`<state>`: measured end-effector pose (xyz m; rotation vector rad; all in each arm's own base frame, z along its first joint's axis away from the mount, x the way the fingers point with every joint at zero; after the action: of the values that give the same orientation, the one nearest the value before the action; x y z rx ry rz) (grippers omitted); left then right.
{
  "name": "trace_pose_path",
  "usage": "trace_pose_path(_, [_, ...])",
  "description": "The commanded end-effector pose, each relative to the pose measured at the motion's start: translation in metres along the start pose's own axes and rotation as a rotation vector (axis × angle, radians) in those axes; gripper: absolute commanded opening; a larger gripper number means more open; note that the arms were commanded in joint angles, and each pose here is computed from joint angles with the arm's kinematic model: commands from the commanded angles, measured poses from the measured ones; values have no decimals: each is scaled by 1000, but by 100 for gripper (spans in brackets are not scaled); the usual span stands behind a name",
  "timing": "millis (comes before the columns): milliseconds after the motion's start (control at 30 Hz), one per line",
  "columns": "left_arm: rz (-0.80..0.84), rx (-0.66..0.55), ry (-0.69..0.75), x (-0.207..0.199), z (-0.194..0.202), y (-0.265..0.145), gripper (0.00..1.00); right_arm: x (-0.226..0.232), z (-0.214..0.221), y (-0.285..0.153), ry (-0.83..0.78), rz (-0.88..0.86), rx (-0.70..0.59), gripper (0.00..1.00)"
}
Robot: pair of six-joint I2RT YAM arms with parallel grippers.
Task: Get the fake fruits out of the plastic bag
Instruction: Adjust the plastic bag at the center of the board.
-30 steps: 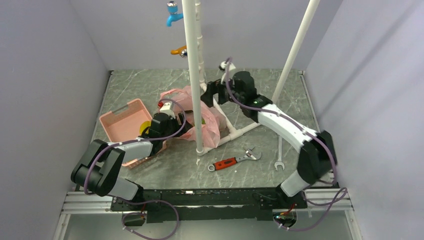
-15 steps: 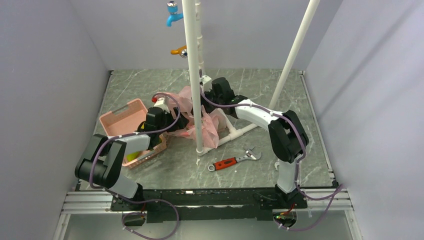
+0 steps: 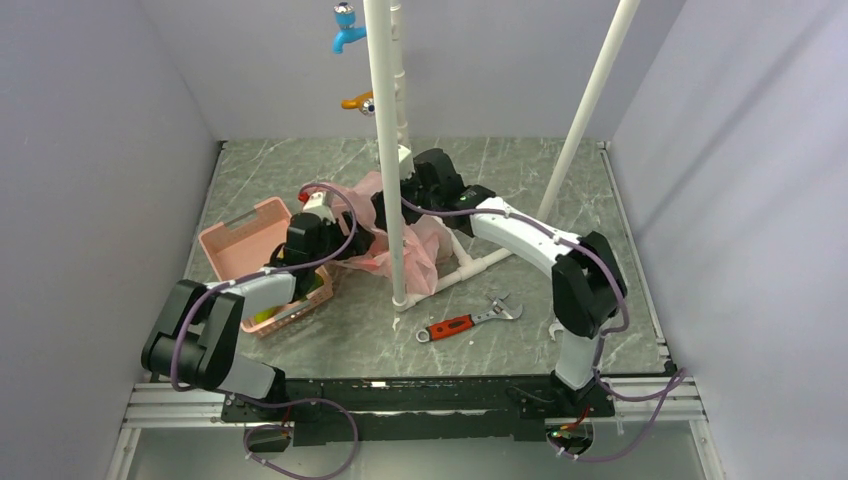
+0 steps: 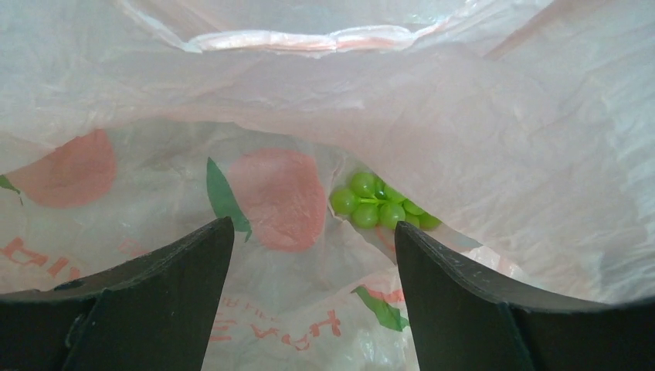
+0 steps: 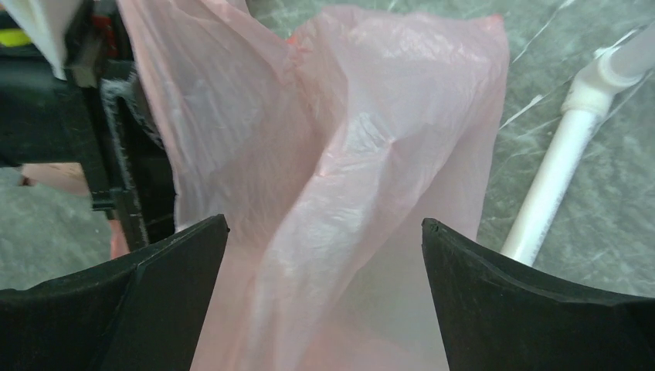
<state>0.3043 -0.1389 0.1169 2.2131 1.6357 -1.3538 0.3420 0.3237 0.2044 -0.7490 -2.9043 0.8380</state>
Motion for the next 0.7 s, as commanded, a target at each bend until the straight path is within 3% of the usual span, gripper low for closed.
trace_pose_path(0, [38,-42,12,-5,-6,-7,82,3,-56,-38,-31,89,-139,100])
trace_pose_path(167, [25,-48,6,-2,-4,-10,82,12,-67,-43,-30,55,-186,100])
trace_pose_path(367, [14,-87,1,-1,-6,-16,84,18,-59,-11,-91,23,-96,97])
trace_pose_path(567, [34,-80,-3,0,-8,-16,86,10,-29,22,-186,153,63,98])
trace_pose_path(667, [34,-86,-5,2,-8,-17,86,0,-23,29,-214,247,81,99])
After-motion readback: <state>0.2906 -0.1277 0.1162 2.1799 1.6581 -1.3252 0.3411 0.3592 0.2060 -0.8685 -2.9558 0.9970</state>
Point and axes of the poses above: each gripper's point midway between its finger pads, its own y axis out along the fingers, its own x axis along the line the jaws close on, z = x × y, the point moved 7 cm from there along -y, back along the fingers, and after that the axes turned 13 degrees about -y, right-handed, at the moved point
